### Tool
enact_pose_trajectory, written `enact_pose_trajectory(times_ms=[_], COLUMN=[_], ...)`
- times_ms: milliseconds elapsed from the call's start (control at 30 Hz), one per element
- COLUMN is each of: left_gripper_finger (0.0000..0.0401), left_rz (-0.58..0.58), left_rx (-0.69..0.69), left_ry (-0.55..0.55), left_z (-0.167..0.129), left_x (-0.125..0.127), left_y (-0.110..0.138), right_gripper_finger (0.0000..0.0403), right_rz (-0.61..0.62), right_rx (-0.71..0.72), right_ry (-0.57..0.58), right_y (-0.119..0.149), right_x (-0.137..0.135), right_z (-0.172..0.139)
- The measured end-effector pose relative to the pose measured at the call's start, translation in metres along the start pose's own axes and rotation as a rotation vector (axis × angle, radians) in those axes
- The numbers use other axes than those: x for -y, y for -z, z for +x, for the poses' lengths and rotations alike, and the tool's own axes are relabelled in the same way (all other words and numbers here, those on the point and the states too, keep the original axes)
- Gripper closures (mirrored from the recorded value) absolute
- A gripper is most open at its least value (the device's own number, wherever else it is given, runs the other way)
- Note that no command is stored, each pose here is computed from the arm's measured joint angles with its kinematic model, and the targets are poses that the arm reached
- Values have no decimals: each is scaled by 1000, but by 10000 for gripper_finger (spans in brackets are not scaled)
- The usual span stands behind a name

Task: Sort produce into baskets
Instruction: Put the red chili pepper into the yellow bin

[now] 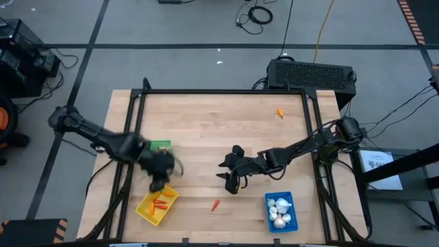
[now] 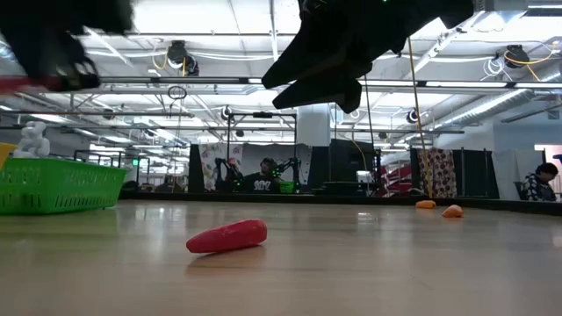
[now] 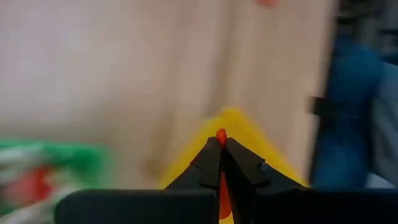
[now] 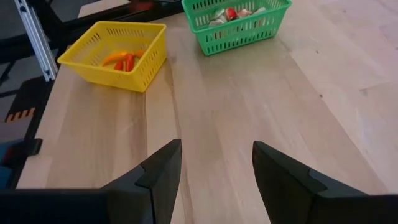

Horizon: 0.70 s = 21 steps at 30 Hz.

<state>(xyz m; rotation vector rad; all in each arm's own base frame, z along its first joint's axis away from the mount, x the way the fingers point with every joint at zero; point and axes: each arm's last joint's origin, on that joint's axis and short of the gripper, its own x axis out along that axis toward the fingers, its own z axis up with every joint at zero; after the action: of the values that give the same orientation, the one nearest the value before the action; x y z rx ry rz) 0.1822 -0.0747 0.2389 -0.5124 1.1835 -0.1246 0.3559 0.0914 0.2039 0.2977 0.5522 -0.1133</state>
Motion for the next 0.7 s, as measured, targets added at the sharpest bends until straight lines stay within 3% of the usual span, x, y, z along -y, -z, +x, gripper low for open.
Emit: enact_pose_trajectory(times_ms=[200, 400, 700], left_gripper_finger=[387, 386, 386], left_rz=[124, 191, 307], left_rx=[55, 82, -39], left_ry=[77, -48, -194], left_z=[18, 36, 75], left_x=[43, 55, 53], left_y=[29, 47, 54], right_gripper_finger=[216, 216, 216], right_rz=[25, 13, -2], right_rx=[0, 3, 6], right_ry=[0, 1, 4], right_y=[0, 0, -1], right_x=[0, 0, 1], right_z=[0, 0, 0])
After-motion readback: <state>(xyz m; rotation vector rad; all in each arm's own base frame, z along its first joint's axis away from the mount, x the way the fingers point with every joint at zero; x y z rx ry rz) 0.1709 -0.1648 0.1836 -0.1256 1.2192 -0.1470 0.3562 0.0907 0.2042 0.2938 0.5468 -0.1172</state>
